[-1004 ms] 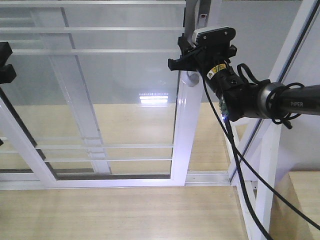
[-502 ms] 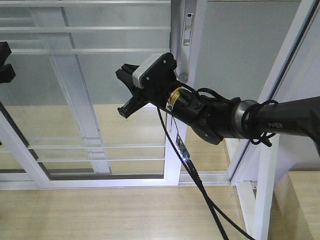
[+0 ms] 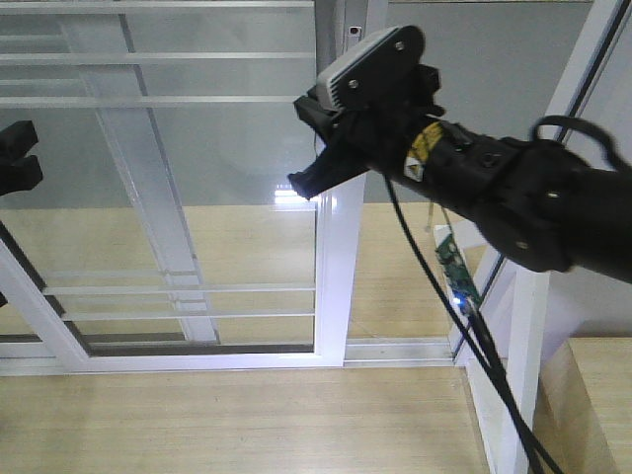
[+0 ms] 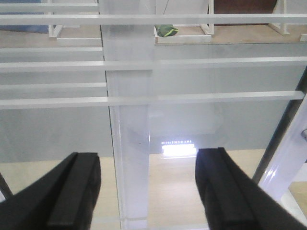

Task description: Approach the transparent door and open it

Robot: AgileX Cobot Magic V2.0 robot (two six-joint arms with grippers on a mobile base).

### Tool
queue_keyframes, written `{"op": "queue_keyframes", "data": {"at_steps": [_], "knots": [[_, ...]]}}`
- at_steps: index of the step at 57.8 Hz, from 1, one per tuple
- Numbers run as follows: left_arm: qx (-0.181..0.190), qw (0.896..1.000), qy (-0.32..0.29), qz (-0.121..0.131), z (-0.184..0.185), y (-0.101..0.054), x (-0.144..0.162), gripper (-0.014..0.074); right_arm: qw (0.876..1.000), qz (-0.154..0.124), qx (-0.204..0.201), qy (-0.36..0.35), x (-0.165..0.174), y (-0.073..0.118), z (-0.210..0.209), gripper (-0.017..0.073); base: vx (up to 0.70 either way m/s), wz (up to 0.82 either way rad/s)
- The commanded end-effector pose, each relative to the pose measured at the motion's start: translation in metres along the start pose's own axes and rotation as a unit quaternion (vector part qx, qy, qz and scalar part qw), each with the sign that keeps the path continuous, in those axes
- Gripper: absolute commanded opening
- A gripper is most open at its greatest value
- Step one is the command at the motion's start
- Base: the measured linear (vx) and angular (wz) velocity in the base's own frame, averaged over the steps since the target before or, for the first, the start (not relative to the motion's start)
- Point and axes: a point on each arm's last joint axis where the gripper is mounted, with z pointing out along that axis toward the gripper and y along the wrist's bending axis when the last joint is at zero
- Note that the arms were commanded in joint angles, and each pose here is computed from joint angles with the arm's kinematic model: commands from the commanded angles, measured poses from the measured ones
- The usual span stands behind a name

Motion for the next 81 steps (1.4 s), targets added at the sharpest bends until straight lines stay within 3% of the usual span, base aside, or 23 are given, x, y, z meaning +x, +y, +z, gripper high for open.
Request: {"op": "queue_keyframes", "data": {"at_steps": [1,12,23,33,38,41,45,53,57,62,70,81], "knots": [[0.003,0.998,-0.064,-0.002,-0.005,-0.002,-0.021,0.0541,0.998,-0.014,0.020,-0.051,-0.031,-0.006,-0.043,-0.0010,0.00,0.00],[0.018,0.997,-0.074,0.001,-0.005,-0.008,-0.022,0.0541,0.998,0.004,0.040,-0.045,-0.016,0.002,-0.129,-0.0004,0.00,0.00],[0.087,0.990,-0.110,0.018,-0.002,-0.040,-0.025,0.0541,0.996,0.018,0.070,-0.051,0.017,0.012,-0.218,-0.0004,0.00,0.00],[0.140,0.980,-0.135,0.027,0.017,-0.071,-0.018,0.0541,0.987,0.013,0.150,-0.063,0.044,0.014,-0.291,-0.0004,0.00,0.00],[0.168,0.973,-0.154,0.035,0.029,-0.089,-0.012,0.0541,0.977,0.027,0.197,-0.073,0.057,0.016,-0.319,-0.0004,0.00,0.00],[0.185,0.967,-0.167,0.050,0.036,-0.099,-0.007,0.0541,0.975,0.048,0.213,-0.039,0.061,0.014,-0.320,-0.0004,0.00,0.00],[0.216,0.959,-0.172,0.064,0.043,-0.115,-0.002,0.0541,0.974,0.055,0.219,0.012,0.066,0.011,-0.314,-0.0004,0.00,-0.01],[0.228,0.958,-0.162,0.060,0.064,-0.132,0.001,0.0541,0.973,0.015,0.230,0.022,0.062,0.006,-0.303,-0.0004,0.00,-0.01],[0.228,0.957,-0.169,0.058,0.072,-0.136,-0.005,0.0541,0.973,0.002,0.229,0.017,0.058,0.004,-0.298,-0.0003,0.00,0.00],[0.228,0.955,-0.181,0.054,0.078,-0.140,-0.013,0.0541,0.974,0.006,0.223,0.030,0.055,0.002,-0.287,-0.0003,0.00,0.00],[0.232,0.953,-0.194,0.031,0.087,-0.146,-0.025,0.0541,0.977,-0.013,0.207,0.056,0.052,-0.003,-0.260,-0.0003,0.00,0.00],[0.244,0.948,-0.203,0.030,0.097,-0.156,-0.032,0.0541,0.983,0.003,0.169,0.069,0.053,-0.006,-0.217,-0.0003,0.00,0.00]]}}
